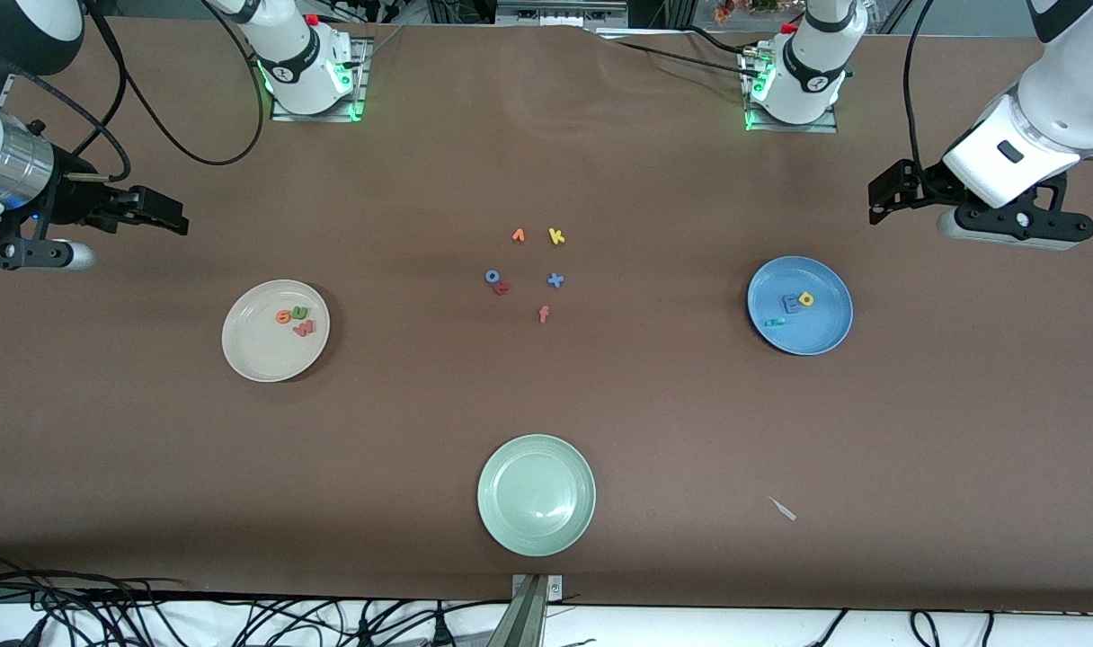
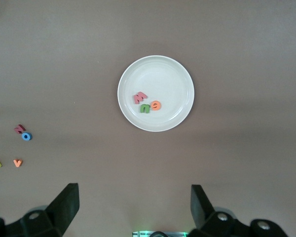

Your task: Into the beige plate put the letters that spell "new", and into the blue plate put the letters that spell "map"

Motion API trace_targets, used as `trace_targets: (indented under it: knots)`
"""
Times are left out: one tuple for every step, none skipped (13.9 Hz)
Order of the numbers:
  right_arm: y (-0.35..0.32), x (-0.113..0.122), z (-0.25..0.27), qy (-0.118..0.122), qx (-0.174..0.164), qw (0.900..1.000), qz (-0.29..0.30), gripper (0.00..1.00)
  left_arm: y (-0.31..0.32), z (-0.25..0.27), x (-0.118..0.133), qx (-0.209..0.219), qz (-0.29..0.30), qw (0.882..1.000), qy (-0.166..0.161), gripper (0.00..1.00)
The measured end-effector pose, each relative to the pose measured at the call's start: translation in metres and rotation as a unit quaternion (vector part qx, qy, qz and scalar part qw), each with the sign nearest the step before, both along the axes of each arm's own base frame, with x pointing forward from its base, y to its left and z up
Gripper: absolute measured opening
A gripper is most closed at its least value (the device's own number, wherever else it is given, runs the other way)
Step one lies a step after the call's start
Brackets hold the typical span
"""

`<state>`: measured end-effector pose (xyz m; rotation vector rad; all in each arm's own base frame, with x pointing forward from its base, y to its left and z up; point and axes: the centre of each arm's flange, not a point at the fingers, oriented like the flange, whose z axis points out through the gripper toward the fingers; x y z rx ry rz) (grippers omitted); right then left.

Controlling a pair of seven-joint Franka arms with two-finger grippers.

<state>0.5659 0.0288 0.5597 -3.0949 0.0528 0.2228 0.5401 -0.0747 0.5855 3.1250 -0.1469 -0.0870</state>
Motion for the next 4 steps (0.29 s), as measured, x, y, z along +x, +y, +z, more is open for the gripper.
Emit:
trace_targets:
  knots:
    - [0.0000,0.0002,-0.0002,0.000,0.000,1.000,0.000,1.00,0.0008,-0.0001,0.0002,0.000,0.001,1.000,0.000,1.00]
    - [0.0001,0.0007,-0.0011,0.000,0.000,1.000,0.000,1.00,0.0015,-0.0001,0.0003,0.000,0.001,1.000,0.000,1.00]
    - [0.0002,0.0011,-0.0021,0.001,-0.001,1.000,0.000,1.00,0.0019,-0.0002,0.0003,0.000,0.002,1.000,0.000,1.00]
    - [0.0002,0.0016,-0.0027,0.001,-0.001,1.000,-0.001,1.00,0.0022,-0.0002,0.0004,0.000,0.002,1.000,0.000,1.00]
